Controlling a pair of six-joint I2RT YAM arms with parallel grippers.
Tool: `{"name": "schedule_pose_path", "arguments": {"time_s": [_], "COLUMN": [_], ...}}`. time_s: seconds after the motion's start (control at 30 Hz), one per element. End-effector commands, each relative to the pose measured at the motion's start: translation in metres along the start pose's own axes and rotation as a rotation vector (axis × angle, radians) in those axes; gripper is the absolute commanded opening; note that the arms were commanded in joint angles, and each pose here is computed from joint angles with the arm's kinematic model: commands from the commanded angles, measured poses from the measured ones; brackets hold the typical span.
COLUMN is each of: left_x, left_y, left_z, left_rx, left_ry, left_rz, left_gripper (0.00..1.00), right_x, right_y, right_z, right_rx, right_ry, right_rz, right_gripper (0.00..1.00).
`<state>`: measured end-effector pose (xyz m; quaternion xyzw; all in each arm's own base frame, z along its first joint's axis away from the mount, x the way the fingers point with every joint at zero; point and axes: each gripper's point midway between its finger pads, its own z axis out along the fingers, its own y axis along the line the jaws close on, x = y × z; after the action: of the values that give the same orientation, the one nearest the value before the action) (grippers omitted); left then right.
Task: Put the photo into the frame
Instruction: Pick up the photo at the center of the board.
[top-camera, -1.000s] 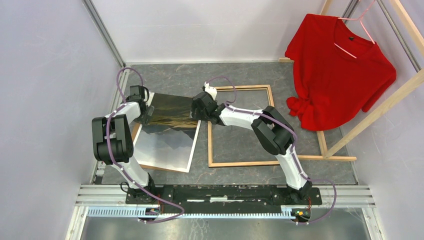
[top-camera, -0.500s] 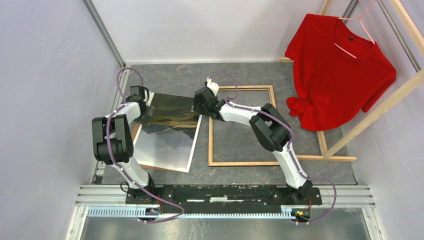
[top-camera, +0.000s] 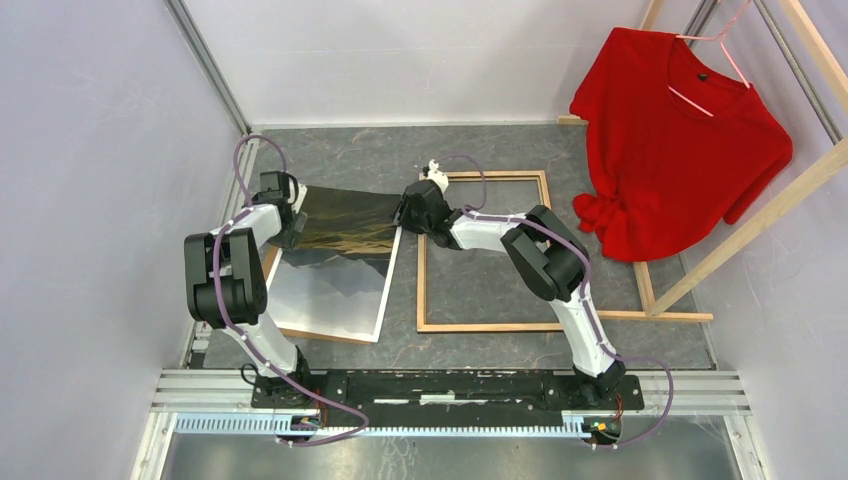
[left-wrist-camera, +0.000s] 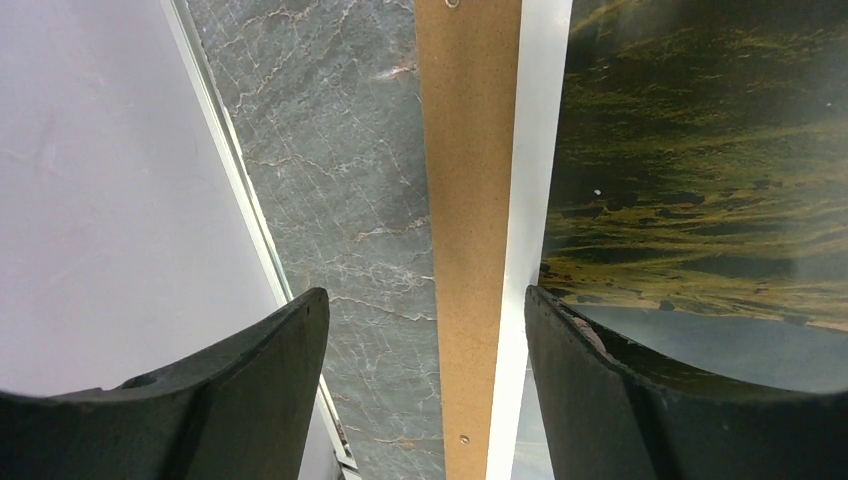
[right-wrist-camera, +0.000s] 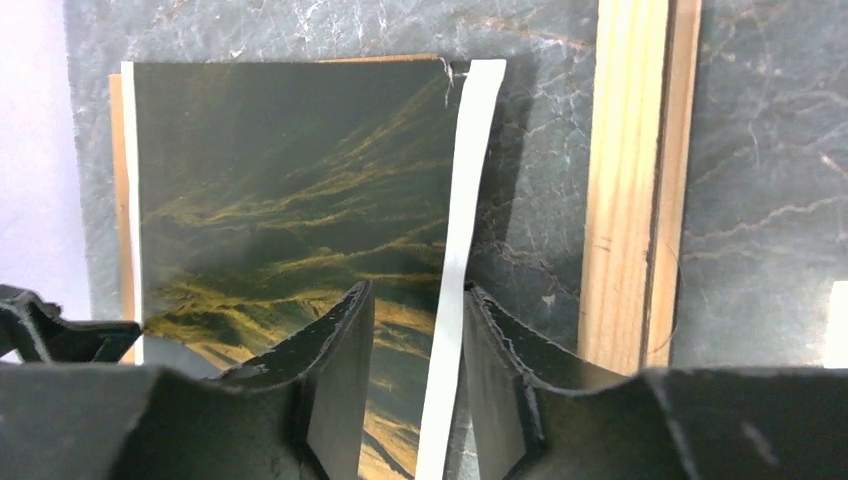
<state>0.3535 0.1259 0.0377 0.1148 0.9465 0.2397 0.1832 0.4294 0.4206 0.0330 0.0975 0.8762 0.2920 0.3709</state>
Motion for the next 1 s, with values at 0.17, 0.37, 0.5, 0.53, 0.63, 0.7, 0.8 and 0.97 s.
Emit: {"name": "schedule_pose_path", "arguments": {"time_s": [0.17, 0.37, 0.5, 0.53, 0.63, 0.7, 0.8, 0.97], "left_x": [0.006, 0.008, 0.007, 0.007, 0.006, 0.005, 0.003, 0.003], "left_y": [-0.005, -0.006, -0.005, -0.005, -0.004, -0.003, -0.002, -0.001], "left_z": [0.007, 0.007, 0.006, 0.006, 0.004, 0.004, 0.003, 0.001], "left_rx": [0.016, 0.017, 0.016, 0.016, 0.018, 0.016, 0.015, 0.016], "left_ry": [0.015, 0.019, 0.015, 0.015, 0.013, 0.013, 0.012, 0.009], "left_rz": [0.045, 0.046, 0.046, 0.045, 0.046, 0.045, 0.042, 0.041], "left_gripper": [0.78, 0.78, 0.78, 0.78, 0.78, 0.78, 0.78, 0.78], "right_x": [-0.007, -0.014, -0.016, -0.016, -0.019, -0.02, -0.022, -0.012], "right_y": [0.032, 0.049, 0.055, 0.054, 0.057, 0.06, 0.063, 0.068], "right_z": [-0.023, -0.034, -0.041, -0.042, -0.048, -0.051, -0.05, -0.042], "right_rx": [-0.187, -0.271, -0.299, -0.3, -0.313, -0.324, -0.327, -0.345], "right_ry": [-0.005, -0.021, -0.019, -0.02, -0.026, -0.027, -0.026, 0.021], "right_rz": [0.115, 0.129, 0.126, 0.125, 0.115, 0.107, 0.096, 0.082], "right_gripper": [0.3, 0.27, 0.28, 0.28, 0.27, 0.24, 0.09, 0.25]}}
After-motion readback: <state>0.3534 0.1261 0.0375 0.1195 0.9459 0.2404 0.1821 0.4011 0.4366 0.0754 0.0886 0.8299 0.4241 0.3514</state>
